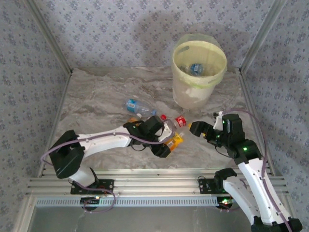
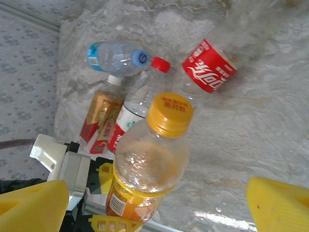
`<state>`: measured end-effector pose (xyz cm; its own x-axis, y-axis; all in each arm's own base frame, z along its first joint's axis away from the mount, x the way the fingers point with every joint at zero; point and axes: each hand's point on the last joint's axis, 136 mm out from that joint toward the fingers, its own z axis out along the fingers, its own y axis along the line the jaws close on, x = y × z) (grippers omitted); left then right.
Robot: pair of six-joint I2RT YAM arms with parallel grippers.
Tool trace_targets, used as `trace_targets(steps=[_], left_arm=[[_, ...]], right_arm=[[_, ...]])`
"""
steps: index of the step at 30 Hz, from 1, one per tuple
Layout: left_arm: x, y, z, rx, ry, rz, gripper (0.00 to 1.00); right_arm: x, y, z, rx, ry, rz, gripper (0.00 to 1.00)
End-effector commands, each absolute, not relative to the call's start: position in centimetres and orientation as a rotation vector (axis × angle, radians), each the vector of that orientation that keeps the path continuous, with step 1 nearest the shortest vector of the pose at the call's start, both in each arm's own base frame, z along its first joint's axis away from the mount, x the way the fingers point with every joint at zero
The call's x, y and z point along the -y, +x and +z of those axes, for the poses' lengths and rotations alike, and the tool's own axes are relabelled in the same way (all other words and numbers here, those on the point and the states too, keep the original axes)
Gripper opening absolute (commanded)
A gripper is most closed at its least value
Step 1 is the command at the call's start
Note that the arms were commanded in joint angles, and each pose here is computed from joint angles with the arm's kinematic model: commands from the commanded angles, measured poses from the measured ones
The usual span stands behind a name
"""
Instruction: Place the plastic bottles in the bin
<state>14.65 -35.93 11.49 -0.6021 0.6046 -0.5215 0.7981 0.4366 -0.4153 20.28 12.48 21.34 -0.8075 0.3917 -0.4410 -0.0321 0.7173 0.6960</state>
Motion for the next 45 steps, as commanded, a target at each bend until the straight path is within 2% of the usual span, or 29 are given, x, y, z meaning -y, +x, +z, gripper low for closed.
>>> trace_targets(steps=[1,12,22,27,36,40,43,45], left_arm=[[38.1,15.3,17.0,-2.173,1.087,-1.168,0.5],[39.2,15.1,19.3,-2.079,1.039,-1.331,0.51],[40.3,15.2,20.9,-2.021,1.0,-1.425,0.53],[40.7,15.4,21.3,-2.006,0.989,-1.443,0.54],[41.3,15.6,22.4,-1.975,0.994,-1.462,0.58],[41.3,15.6,22.8,-1.967,1.006,-1.45,0.65],[41.5,15.8,23.6,-1.953,1.018,-1.443,0.74],[41.6,15.9,24.5,-1.939,1.02,-1.447,0.84]], right_arm=[[-13.6,20.7,25.2,-2.215,0.156,1.057,0.97],[-15.3,22.0,27.6,-2.141,0.065,1.149,0.99],[-16.3,22.5,27.5,-2.142,0.045,1.173,0.94],[-16.8,22.6,27.7,-2.138,0.029,1.188,0.87],[-17.1,22.9,28.1,-2.137,0.017,1.184,0.67],[-16.9,22.9,28.9,-2.125,0.01,1.166,0.59],[-16.7,22.9,30.1,-2.106,-0.001,1.149,0.56],[-16.5,23.0,30.7,-2.101,-0.007,1.133,0.56]])
